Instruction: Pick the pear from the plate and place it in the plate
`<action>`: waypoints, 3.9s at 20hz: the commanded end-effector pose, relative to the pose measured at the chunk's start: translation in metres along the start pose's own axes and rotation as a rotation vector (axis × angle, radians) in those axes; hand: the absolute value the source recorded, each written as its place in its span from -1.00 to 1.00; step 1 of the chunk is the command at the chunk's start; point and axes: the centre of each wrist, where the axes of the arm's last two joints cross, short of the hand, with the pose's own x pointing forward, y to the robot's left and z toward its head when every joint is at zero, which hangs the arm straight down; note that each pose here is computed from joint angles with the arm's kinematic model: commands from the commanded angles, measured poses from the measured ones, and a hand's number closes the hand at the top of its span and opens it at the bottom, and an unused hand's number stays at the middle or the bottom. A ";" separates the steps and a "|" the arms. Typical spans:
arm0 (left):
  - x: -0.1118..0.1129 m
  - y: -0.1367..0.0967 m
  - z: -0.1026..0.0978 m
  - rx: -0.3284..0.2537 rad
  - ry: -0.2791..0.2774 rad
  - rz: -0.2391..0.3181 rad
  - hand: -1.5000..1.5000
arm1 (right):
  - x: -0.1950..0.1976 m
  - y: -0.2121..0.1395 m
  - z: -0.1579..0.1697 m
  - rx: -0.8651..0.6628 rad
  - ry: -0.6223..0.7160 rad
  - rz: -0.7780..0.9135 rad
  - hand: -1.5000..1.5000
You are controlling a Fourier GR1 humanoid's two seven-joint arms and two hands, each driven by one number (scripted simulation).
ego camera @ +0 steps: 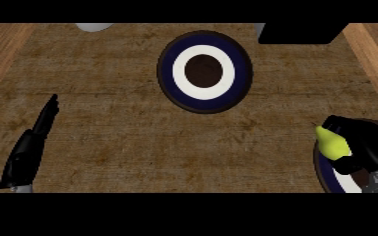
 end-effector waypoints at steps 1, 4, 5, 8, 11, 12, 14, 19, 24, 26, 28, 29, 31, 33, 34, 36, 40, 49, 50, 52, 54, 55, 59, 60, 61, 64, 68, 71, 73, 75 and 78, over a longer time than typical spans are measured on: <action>-0.010 0.006 -0.004 0.002 -0.015 0.005 0.00 | 0.016 -0.001 -0.005 -0.018 -0.019 0.031 1.00; 0.004 -0.014 -0.002 -0.014 -0.011 -0.008 0.00 | -0.008 -0.009 -0.046 -0.032 -0.078 -0.052 1.00; 0.001 -0.012 -0.002 -0.043 -0.046 0.011 0.00 | -0.014 -0.033 -0.064 0.021 -0.108 -0.098 1.00; 0.015 -0.021 -0.011 -0.082 -0.095 0.024 0.00 | 0.006 -0.047 -0.087 0.086 -0.223 -0.201 1.00; 0.019 -0.019 -0.013 -0.093 -0.116 0.007 0.00 | -0.007 -0.065 -0.102 0.054 -0.273 -0.282 1.00; 0.018 -0.017 -0.017 -0.092 -0.119 0.018 0.00 | -0.012 -0.073 -0.106 0.032 -0.271 -0.280 1.00; 0.023 -0.017 -0.020 -0.100 -0.131 0.023 0.00 | -0.013 -0.085 -0.117 -0.034 -0.303 -0.342 1.00; 0.019 -0.023 -0.021 -0.086 -0.105 0.025 0.00 | -0.031 -0.121 -0.130 -0.202 -0.366 -0.402 1.00; 0.012 -0.012 -0.018 -0.075 -0.082 0.017 0.00 | -0.039 -0.146 -0.137 -0.381 -0.550 -0.514 1.00; 0.006 -0.021 -0.019 -0.070 -0.071 0.014 0.00 | -0.031 -0.148 -0.144 -0.376 -0.674 -0.614 1.00; 0.010 -0.015 -0.029 -0.051 -0.065 0.016 0.00 | -0.035 -0.160 -0.146 -0.365 -0.751 -0.615 1.00; 0.013 -0.014 -0.021 -0.070 -0.089 0.012 0.00 | -0.034 -0.170 -0.150 -0.357 -0.765 -0.660 1.00; 0.011 -0.016 -0.025 -0.060 -0.071 0.010 0.00 | -0.021 -0.182 -0.158 -0.314 -0.825 -0.683 1.00; 0.003 -0.018 -0.018 -0.029 -0.040 0.012 0.00 | -0.028 -0.180 -0.156 -0.304 -0.904 -0.703 1.00; 0.008 -0.009 -0.016 -0.053 -0.063 0.011 0.00 | -0.002 -0.183 -0.167 -0.304 -0.894 -0.675 1.00; 0.008 -0.010 -0.026 -0.042 -0.054 0.000 0.00 | 0.014 -0.186 -0.174 -0.250 -0.918 -0.683 1.00; 0.006 -0.014 -0.017 -0.037 -0.059 0.016 0.00 | 0.060 -0.185 -0.188 -0.226 -0.949 -0.727 1.00; 0.002 -0.001 -0.013 -0.037 -0.039 0.016 0.00 | 0.164 -0.178 -0.201 -0.032 -0.965 -0.686 1.00; 0.005 -0.008 -0.013 -0.049 -0.028 0.006 0.00 | 0.185 -0.180 -0.200 0.010 -0.980 -0.656 1.00; 0.015 -0.001 -0.021 -0.031 -0.033 -0.001 0.00 | 0.183 -0.156 -0.199 0.036 -0.976 -0.642 1.00; -0.002 0.004 -0.012 -0.020 -0.025 -0.003 0.00 | 0.209 -0.142 -0.196 0.052 -0.976 -0.635 1.00; -0.005 -0.011 -0.001 -0.021 -0.033 0.006 0.00 | 0.221 -0.143 -0.195 0.043 -0.975 -0.625 1.00; -0.003 0.010 -0.007 -0.021 -0.026 -0.006 0.00 | 0.240 -0.125 -0.191 0.150 -0.988 -0.603 1.00; 0.007 -0.001 -0.011 -0.019 -0.033 -0.004 0.00 | 0.246 -0.110 -0.187 0.148 -0.991 -0.610 1.00; -0.011 -0.002 -0.014 -0.023 -0.034 0.001 0.00 | 0.252 -0.115 -0.188 0.234 -0.997 -0.680 1.00; -0.004 0.011 -0.011 -0.035 -0.035 0.016 0.00 | 0.252 -0.087 -0.183 0.208 -0.812 -0.783 -1.00; -0.002 -0.007 -0.008 -0.024 -0.032 0.006 0.00 | 0.243 -0.084 -0.184 0.254 -0.787 -0.758 -1.00; 0.006 -0.002 -0.008 -0.032 -0.036 0.007 0.00 | 0.247 -0.092 -0.185 0.201 -0.819 -0.859 -1.00; -0.011 -0.010 0.001 -0.038 -0.039 -0.002 0.00 | 0.239 -0.094 -0.187 0.176 -0.809 -0.967 -1.00; -0.006 -0.003 -0.008 -0.034 -0.037 0.000 0.00 | 0.225 -0.095 -0.189 0.091 -0.775 -1.090 -1.00; -0.008 -0.002 0.001 -0.051 -0.047 0.005 0.00 | 0.191 -0.103 -0.195 0.043 -0.661 -1.213 -1.00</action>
